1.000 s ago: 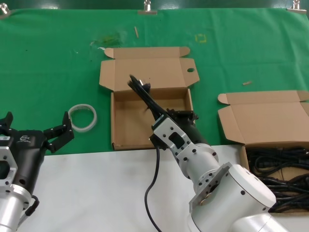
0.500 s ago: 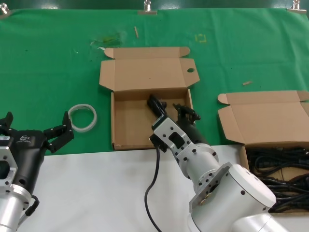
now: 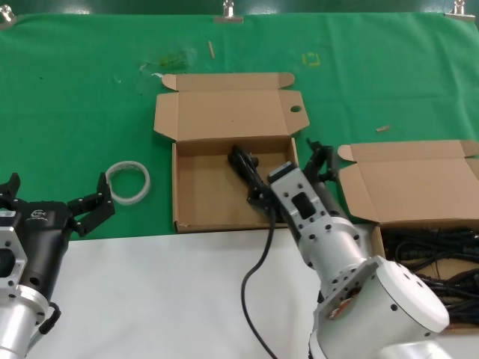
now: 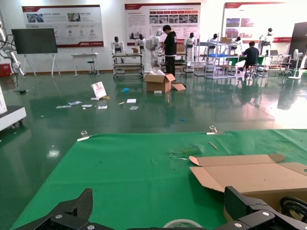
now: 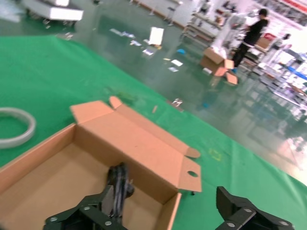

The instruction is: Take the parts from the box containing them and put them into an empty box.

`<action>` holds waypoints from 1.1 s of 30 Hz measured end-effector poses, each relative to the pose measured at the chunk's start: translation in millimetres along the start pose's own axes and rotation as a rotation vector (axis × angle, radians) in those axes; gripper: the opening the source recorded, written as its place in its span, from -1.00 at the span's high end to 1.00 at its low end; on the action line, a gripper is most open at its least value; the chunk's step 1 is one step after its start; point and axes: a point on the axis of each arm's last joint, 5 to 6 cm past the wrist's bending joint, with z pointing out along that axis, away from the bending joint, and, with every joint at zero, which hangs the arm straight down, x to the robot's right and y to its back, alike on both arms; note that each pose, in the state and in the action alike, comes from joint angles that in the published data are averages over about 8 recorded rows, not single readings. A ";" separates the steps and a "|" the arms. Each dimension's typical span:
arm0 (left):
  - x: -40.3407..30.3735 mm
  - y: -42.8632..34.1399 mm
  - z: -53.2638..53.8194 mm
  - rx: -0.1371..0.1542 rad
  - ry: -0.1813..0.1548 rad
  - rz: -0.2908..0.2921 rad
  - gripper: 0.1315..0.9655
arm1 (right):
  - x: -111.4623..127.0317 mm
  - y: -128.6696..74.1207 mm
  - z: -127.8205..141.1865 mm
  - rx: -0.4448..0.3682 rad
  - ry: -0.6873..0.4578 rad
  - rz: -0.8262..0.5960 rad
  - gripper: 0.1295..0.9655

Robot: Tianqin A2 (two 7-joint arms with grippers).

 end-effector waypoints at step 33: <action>0.0 0.0 0.0 0.000 0.000 0.000 -1.00 | 49.0 51.4 -19.3 0.186 0.175 0.388 -1.00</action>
